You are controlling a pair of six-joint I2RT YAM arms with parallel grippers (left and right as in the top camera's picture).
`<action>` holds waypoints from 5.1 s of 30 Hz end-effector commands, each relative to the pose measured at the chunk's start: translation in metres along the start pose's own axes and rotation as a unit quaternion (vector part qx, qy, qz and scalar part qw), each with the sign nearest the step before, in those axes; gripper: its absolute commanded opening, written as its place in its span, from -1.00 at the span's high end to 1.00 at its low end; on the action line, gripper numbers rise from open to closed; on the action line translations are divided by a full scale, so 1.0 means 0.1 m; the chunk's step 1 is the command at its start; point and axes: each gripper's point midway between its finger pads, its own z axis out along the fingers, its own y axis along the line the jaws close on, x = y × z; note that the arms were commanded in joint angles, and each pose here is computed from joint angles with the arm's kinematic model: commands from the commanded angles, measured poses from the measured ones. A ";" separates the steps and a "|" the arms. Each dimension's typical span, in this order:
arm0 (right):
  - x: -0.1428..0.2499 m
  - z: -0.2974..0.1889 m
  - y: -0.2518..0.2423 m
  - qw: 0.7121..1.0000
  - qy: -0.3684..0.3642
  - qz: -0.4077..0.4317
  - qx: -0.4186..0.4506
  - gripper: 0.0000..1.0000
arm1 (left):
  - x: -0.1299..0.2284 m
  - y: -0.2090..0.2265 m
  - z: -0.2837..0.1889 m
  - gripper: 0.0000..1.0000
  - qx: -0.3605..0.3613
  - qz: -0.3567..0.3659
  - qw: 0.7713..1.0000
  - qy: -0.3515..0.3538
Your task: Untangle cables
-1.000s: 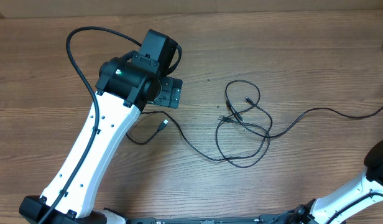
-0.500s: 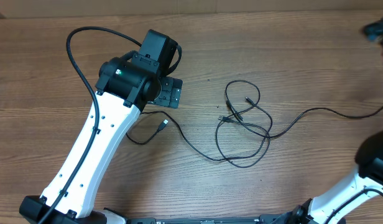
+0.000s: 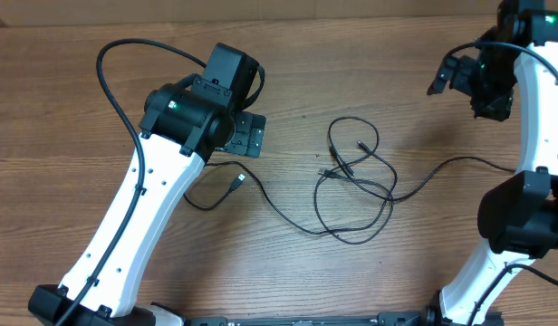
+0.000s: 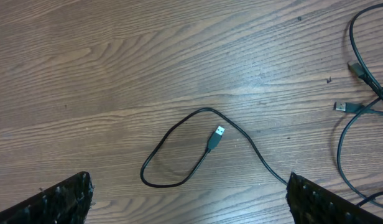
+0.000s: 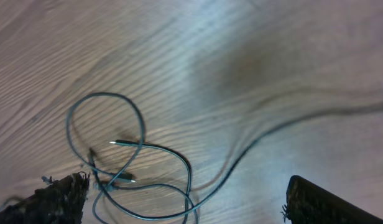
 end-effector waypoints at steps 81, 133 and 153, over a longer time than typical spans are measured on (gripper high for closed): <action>1.31 1.63 -0.25 0.992 -0.040 0.119 0.033 0.93 | -0.03 0.00 -0.01 -0.99 0.002 0.001 1.000 -0.003; -0.01 -2.14 0.61 0.922 -0.379 0.003 -0.083 0.93 | -0.03 0.00 -0.01 -0.99 0.002 0.001 1.000 -0.003; -0.97 -2.11 -2.23 0.828 -0.451 0.290 0.164 0.93 | -0.03 0.00 -0.01 -0.99 0.002 0.001 1.000 -0.003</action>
